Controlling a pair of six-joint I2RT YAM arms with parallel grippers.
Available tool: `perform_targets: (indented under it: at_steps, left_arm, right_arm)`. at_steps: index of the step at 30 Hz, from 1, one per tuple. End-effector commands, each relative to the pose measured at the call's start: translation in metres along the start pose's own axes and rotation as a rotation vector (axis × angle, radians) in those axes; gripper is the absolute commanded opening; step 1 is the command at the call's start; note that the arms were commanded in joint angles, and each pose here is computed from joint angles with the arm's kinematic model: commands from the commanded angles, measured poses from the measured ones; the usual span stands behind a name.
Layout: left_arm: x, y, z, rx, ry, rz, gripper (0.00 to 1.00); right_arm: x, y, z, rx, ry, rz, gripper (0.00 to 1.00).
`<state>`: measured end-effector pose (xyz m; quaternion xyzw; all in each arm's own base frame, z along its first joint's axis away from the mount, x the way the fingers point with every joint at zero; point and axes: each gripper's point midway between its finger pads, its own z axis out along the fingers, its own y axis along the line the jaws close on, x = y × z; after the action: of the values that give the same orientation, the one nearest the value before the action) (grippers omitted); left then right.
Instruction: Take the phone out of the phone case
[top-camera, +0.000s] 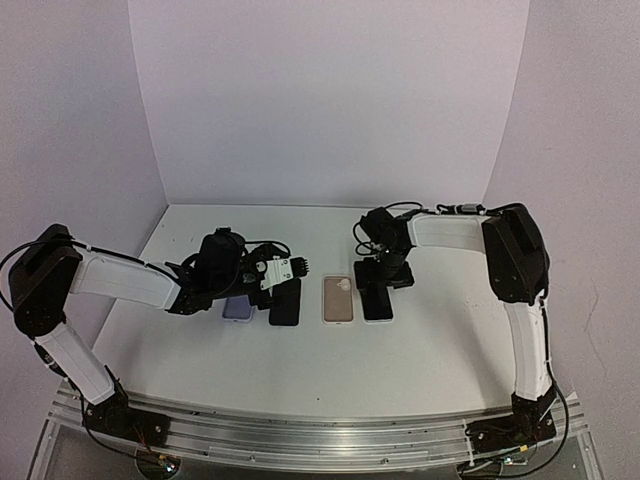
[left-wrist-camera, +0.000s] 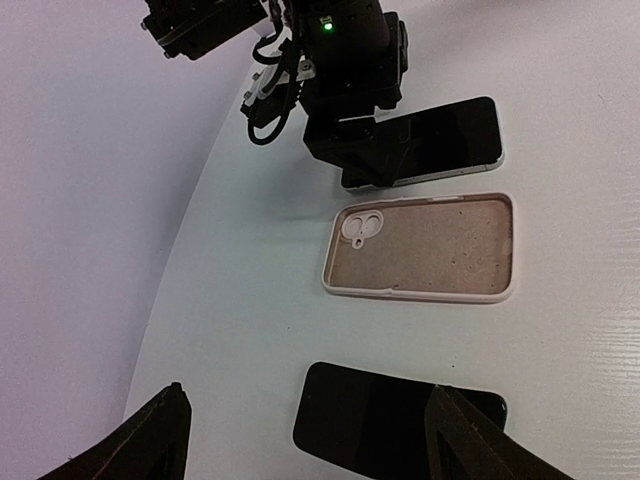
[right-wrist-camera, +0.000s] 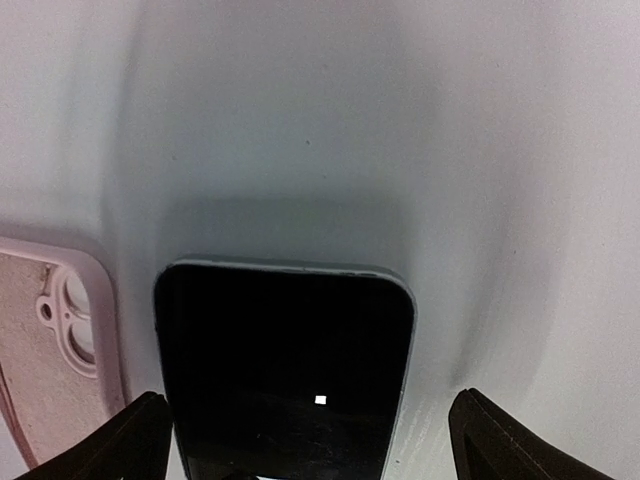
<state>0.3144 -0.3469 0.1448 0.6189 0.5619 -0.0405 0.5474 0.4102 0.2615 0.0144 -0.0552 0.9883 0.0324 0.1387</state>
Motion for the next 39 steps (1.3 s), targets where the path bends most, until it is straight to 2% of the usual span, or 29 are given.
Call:
perform_targets:
  at_steps: [1,5,13,30,39]
  left_arm:
    - [-0.014,0.018,-0.008,-0.047,-0.032,-0.013,0.82]
    - [-0.014,0.018,-0.008,-0.048,-0.034,-0.013,0.82]
    - [-0.015,0.018,-0.006,-0.045,-0.036,-0.012,0.82]
    - [-0.014,0.018,-0.007,-0.046,-0.031,-0.011,0.82]
    - [-0.013,0.018,-0.008,-0.045,-0.028,-0.012,0.82]
  right_arm:
    - [0.000,0.004,0.005,0.021,0.008,-0.023,0.95]
    - [0.007,-0.009,0.010,0.081,0.010,-0.013,0.92]
    - [0.012,-0.013,0.012,0.091,0.022,-0.020,0.83]
    - [0.017,-0.022,0.009,0.100,0.033,-0.076,0.81]
    - [0.014,-0.024,0.002,0.105,0.016,-0.019,0.87]
